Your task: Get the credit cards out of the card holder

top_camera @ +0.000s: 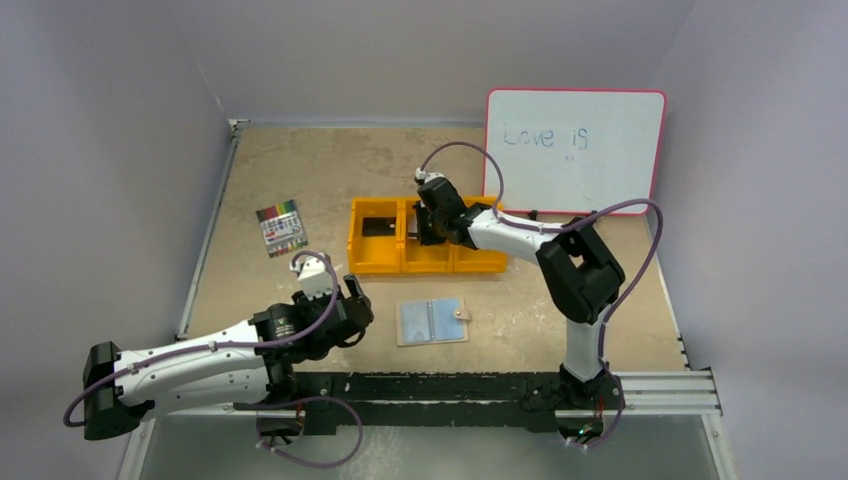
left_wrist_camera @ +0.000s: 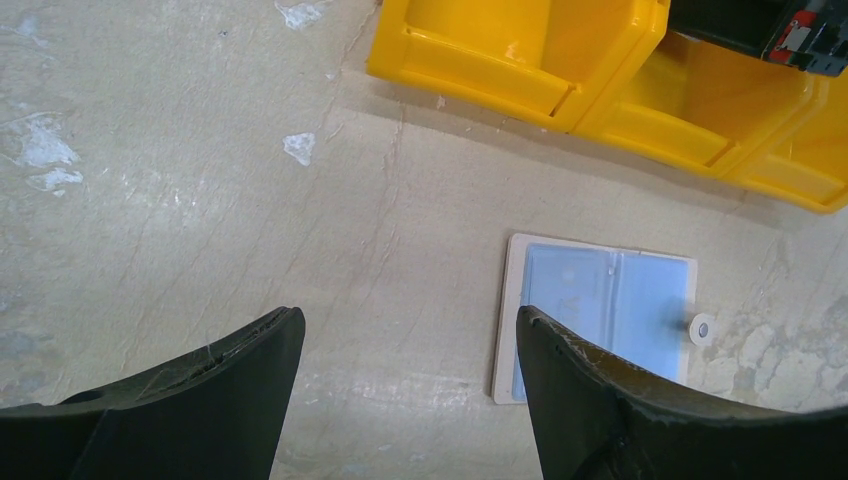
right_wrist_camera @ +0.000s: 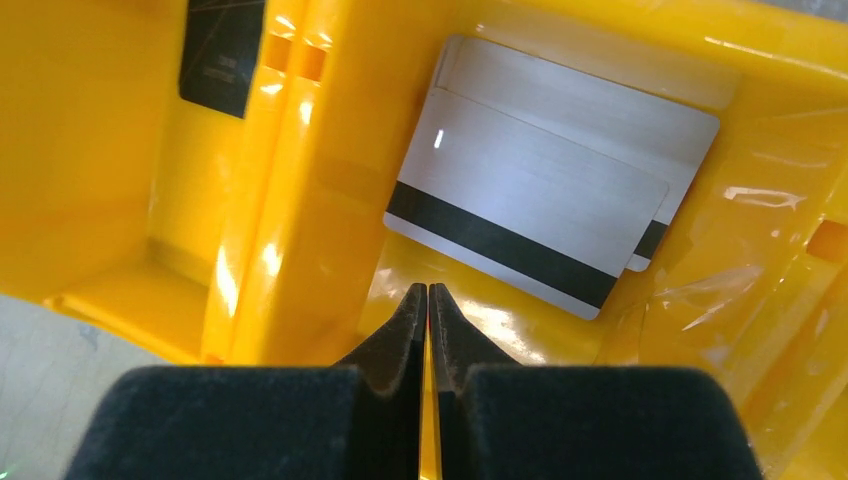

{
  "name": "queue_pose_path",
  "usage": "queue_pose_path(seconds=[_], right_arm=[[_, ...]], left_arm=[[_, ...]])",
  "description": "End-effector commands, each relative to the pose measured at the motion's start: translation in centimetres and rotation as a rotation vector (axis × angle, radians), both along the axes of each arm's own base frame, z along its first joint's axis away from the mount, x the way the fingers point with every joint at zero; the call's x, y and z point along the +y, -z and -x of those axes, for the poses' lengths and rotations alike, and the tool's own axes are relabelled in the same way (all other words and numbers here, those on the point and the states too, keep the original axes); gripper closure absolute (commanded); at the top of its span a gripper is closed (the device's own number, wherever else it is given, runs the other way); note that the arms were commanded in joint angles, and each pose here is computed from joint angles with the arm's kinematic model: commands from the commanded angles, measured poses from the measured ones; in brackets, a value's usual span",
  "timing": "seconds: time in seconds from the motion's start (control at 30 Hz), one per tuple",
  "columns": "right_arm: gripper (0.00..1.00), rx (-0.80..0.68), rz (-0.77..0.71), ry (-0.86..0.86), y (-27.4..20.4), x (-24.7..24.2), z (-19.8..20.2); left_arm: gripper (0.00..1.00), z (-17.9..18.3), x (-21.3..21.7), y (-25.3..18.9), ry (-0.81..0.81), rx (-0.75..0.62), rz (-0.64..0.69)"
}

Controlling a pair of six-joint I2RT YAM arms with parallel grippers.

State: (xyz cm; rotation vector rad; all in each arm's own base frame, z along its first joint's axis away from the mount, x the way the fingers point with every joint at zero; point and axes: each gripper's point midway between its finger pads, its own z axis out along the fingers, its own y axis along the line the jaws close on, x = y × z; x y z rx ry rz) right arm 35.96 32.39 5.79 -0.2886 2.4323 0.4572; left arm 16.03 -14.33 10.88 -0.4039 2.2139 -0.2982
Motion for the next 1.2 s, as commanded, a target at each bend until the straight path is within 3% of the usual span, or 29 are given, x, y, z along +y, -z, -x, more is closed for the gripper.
queue_pose_path(seconds=[0.0, 0.8, 1.17], right_arm=[[0.96, -0.02, -0.018, 0.045, -1.3, 0.2, -0.6], [0.98, -0.003, 0.054, 0.095, 2.7, 0.1, 0.0], [0.97, -0.11, 0.132, 0.189, 1.5, -1.2, -3.0]], left_arm=[[0.23, -0.5, -0.2, -1.6, -0.025, -0.034, 0.04], [0.23, -0.5, 0.2, -2.0, -0.039, -0.044, 0.046], [0.23, -0.5, 0.1, -1.9, -0.035, -0.037, 0.042]])
